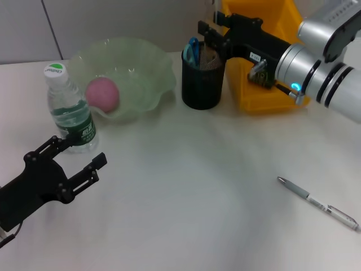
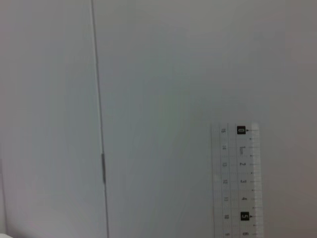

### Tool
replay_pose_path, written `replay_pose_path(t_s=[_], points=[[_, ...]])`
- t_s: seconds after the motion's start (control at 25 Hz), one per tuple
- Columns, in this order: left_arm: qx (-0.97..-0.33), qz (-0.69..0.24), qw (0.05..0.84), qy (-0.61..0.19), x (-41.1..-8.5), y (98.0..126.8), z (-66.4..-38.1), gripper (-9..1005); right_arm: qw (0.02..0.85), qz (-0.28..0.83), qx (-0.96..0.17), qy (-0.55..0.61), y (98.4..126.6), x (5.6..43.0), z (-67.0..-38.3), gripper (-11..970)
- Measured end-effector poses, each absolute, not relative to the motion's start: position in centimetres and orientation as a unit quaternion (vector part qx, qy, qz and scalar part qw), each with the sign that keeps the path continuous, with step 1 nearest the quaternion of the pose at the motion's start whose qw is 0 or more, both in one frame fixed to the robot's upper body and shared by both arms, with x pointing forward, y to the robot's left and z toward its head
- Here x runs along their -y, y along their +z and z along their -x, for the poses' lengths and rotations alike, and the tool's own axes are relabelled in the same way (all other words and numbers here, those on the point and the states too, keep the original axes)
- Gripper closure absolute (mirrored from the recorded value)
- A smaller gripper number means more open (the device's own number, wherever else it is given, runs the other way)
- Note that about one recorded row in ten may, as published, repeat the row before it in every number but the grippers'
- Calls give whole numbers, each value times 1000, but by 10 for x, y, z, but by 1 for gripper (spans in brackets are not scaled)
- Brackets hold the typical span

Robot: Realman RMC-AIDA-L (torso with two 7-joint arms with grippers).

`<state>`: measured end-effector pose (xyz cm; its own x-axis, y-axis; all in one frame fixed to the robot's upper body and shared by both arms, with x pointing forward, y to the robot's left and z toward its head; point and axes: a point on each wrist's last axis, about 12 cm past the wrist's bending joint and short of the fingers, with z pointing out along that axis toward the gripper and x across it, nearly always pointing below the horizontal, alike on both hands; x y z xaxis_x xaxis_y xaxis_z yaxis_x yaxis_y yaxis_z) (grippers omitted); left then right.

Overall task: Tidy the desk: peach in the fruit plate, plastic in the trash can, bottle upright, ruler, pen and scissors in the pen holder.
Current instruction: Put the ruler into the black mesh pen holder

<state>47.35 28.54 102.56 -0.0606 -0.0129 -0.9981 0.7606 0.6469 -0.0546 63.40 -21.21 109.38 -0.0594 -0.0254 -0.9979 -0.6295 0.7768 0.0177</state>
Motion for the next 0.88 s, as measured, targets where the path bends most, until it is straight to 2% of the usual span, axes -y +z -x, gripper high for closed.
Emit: replay_pose_path(t_s=[0.88], points=[[-664,-275,620,-315,-288,1024,-470,255,645,232,-695,219,1088,207,-635,557]])
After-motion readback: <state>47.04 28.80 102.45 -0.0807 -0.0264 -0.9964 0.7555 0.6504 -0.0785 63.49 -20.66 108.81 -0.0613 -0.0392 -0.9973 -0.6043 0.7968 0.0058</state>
